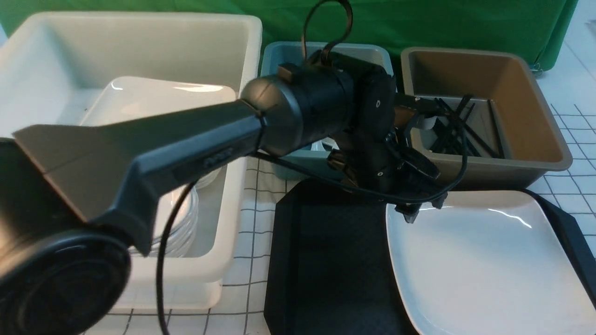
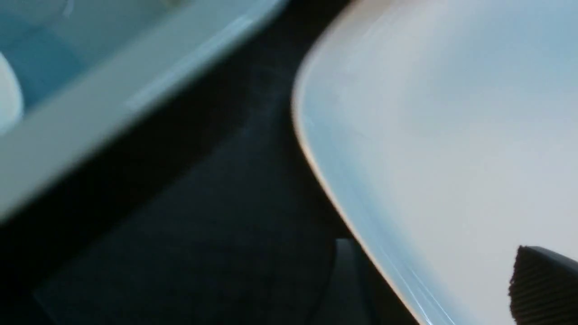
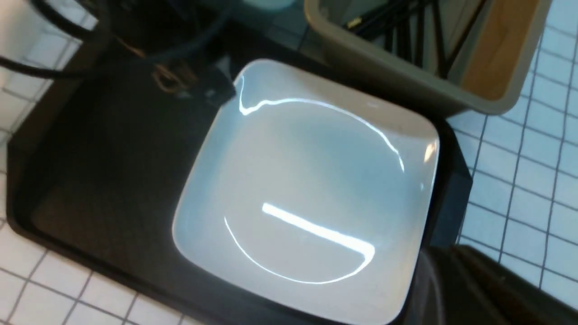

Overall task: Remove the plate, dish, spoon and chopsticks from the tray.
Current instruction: Use the left arm to grab a plate from the dinner plate

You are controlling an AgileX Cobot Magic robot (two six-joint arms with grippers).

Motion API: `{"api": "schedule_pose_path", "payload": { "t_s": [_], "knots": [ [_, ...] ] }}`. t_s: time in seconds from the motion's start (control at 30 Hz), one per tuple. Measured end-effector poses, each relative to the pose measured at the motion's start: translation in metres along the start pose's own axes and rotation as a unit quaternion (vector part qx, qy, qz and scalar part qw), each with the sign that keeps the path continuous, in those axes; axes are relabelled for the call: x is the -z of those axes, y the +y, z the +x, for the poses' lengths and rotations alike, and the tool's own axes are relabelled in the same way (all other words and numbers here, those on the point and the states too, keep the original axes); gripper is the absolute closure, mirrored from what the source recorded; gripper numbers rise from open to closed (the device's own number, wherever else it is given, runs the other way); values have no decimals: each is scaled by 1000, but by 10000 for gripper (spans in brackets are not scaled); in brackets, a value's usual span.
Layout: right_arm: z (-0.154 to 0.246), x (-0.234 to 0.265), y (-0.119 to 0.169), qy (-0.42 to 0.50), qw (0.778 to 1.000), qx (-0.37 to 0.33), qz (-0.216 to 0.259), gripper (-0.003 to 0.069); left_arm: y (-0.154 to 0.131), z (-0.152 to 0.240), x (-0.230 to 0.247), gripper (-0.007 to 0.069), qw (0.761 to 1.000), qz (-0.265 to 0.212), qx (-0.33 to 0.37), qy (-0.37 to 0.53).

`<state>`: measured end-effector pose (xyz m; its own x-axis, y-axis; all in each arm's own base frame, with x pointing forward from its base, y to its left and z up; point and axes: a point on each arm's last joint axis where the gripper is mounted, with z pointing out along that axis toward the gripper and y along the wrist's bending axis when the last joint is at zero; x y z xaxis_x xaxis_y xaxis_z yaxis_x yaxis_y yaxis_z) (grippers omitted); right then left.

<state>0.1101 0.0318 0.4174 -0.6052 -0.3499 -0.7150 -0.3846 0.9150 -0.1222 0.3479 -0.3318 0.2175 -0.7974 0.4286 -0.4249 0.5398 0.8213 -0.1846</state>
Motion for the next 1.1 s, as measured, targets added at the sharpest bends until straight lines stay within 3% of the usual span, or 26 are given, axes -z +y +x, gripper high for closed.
{"api": "schedule_pose_path", "payload": {
  "t_s": [0.23, 0.57, 0.77, 0.8, 0.83, 1.1],
  "knots": [
    [1, 0, 1, -4, 1000, -6, -3, 650, 15, -8, -39, 86, 999, -7, 31, -29],
    [-3, 0, 0, -25, 1000, 8, 1, 650, 13, -4, -71, 138, 997, 31, 53, -38],
    [-4, 0, 0, -29, 999, 20, 2, 650, 13, -5, -74, 316, 997, 34, 50, -42],
    [-5, 0, 0, -32, 999, 20, 2, 652, 13, -4, -75, 411, 997, 35, 53, -41],
    [-5, 0, 0, -33, 999, 20, 3, 652, 14, -5, -75, 446, 997, 38, 61, -42],
    [-7, 0, 0, -45, 998, 32, 5, 652, 9, -6, -51, 481, 998, 49, 36, -17]
  ]
}}
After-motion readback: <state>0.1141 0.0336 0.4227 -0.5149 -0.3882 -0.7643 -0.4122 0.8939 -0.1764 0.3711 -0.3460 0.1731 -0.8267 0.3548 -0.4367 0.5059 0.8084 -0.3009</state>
